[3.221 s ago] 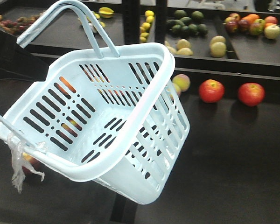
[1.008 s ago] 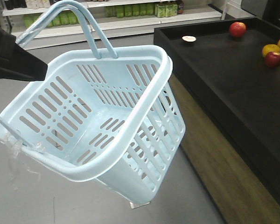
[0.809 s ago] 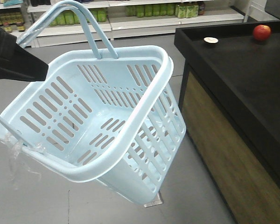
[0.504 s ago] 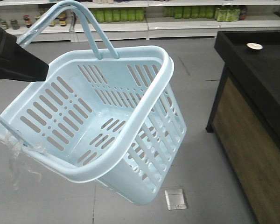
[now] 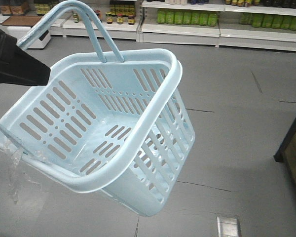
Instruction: Pick three apples into basket with both arms
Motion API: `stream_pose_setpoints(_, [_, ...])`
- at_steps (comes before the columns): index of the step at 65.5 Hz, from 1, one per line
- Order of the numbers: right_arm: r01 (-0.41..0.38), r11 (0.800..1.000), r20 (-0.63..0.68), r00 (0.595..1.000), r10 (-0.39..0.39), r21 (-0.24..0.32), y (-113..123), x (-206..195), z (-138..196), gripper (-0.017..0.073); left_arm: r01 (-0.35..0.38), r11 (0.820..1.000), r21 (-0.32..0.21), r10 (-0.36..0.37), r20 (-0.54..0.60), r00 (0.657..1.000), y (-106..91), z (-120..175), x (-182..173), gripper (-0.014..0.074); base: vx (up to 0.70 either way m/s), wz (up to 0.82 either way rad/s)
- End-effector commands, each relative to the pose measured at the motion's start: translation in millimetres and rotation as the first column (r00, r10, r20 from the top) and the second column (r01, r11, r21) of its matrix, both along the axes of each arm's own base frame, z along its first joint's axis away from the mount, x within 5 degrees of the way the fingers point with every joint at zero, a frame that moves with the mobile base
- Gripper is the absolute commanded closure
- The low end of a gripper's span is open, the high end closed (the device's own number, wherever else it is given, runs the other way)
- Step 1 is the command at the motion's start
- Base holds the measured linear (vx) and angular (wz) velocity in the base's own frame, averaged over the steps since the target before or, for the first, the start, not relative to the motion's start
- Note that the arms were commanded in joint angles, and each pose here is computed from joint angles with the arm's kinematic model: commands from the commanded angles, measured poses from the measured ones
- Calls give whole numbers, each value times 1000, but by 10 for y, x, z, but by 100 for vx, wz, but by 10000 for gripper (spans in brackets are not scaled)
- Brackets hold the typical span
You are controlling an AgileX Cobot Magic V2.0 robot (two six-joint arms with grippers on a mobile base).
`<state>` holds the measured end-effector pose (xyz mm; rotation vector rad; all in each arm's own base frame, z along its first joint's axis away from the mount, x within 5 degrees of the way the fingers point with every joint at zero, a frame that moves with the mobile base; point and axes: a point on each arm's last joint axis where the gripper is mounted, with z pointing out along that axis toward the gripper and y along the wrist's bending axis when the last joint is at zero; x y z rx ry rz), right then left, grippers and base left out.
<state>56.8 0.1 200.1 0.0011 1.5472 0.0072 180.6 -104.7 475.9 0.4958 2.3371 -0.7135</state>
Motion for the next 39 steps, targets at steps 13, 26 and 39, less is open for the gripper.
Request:
stream_pose_setpoints(13, [3,1000,69,998,-2,-14,1,-5,22,564,7,996,-85,-2,65,998,-5,171,-104,601,9,38])
stream_pose_setpoints(26, [3,1000,69,998,-2,-14,1,-5,22,564,7,996,-84,-2,64,998,-6,168,-100,601,8,27])
stream_pose_setpoints(39, [3,1000,69,998,-2,-14,1,-5,22,564,7,996,-84,-2,64,998,-6,168,-100,601,3,8])
